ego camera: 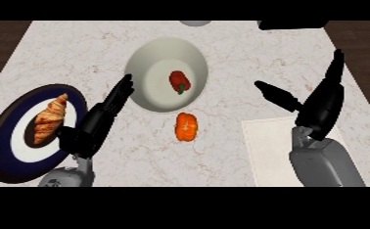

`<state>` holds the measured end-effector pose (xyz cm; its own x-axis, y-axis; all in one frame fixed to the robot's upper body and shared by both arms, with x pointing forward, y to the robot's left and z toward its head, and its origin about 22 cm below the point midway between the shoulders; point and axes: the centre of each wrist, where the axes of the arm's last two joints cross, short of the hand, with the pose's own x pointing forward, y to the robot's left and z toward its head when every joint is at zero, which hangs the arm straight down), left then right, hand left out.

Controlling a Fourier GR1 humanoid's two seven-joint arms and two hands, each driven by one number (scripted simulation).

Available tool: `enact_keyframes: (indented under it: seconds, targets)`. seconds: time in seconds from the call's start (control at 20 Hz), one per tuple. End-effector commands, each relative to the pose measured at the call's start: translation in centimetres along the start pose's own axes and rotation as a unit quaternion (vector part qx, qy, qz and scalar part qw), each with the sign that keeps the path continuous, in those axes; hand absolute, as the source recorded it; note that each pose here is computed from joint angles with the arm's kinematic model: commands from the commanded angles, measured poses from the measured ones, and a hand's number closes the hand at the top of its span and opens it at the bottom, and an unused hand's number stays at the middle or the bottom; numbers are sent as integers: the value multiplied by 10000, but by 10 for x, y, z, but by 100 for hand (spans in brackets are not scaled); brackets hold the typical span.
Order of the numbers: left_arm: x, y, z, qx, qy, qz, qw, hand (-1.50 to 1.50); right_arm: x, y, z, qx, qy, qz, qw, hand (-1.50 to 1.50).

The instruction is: Pick the bell pepper from the placemat and place it in the bowl

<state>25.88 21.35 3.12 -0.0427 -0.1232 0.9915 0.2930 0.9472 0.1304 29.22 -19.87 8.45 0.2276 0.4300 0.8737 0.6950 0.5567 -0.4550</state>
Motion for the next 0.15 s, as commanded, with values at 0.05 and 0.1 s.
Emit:
enact_keyframes:
  seconds: [0.05,0.1]
  targets:
    - [-1,0,2,-104,-28,52,9999,0,-29,-70,21,180,-29,-250,9995,-150]
    - [3,10,-9,-59,37,-62,10000,0,-23,-90,20,183,-56,-303,9994,-150]
